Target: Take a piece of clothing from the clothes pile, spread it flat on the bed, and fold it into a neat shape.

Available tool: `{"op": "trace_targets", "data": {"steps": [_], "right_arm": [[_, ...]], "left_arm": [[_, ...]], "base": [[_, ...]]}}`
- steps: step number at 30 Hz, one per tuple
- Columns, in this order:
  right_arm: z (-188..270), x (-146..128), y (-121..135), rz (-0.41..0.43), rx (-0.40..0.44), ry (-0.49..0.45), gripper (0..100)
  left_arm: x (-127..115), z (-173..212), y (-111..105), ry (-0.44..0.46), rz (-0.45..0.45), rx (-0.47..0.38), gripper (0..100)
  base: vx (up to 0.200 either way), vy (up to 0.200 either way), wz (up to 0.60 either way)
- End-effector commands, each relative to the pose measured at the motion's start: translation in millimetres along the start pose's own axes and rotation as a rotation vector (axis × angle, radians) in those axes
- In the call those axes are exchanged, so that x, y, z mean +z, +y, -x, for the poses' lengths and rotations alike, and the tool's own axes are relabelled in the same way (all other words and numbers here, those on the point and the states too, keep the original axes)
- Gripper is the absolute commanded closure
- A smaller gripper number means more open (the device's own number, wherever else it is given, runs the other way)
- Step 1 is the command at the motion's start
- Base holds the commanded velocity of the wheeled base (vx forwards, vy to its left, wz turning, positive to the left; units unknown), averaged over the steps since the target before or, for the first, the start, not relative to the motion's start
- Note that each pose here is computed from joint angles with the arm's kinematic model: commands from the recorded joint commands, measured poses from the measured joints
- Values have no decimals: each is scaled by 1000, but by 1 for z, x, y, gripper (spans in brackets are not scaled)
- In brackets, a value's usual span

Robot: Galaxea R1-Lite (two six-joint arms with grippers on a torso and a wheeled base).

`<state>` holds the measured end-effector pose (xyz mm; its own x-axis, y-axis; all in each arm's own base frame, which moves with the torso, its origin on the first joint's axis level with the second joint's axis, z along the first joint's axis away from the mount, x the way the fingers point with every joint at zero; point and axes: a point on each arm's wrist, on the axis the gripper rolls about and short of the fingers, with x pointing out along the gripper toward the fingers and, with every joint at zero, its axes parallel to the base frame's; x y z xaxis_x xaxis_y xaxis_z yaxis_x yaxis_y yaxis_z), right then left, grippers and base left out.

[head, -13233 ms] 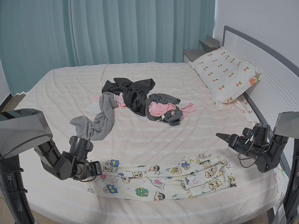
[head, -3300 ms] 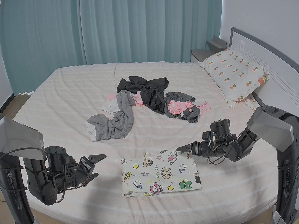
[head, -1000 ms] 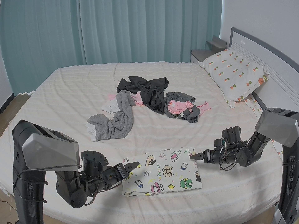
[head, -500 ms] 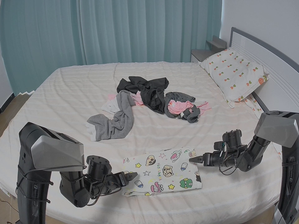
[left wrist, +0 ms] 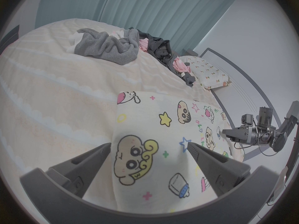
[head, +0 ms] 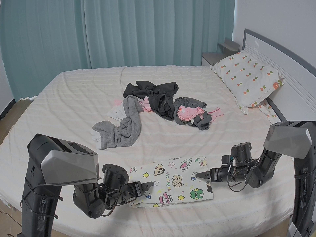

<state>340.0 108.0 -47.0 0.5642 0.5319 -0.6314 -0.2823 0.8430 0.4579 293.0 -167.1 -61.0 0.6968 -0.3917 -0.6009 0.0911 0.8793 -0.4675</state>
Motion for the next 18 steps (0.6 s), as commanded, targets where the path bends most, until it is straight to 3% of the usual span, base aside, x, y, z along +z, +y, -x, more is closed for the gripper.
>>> {"op": "trace_targets", "data": {"steps": [1,14,15,18], "right_arm": [[-6,-6,-3,-8,0,20,0],[-22,-11,3,-27,62,53,0],[-24,-9,6,-37,71,50,0],[-26,-8,9,-39,77,50,0]], "left_arm": [[-2,-8,2,-3,3,6,0],[3,-14,-6,-22,6,-30,0],[1,-14,-9,-16,0,-36,100],[0,-14,-11,-13,-4,-40,100]], "base": [[0,0,0],[0,0,0],[0,0,0],[0,0,0]]}}
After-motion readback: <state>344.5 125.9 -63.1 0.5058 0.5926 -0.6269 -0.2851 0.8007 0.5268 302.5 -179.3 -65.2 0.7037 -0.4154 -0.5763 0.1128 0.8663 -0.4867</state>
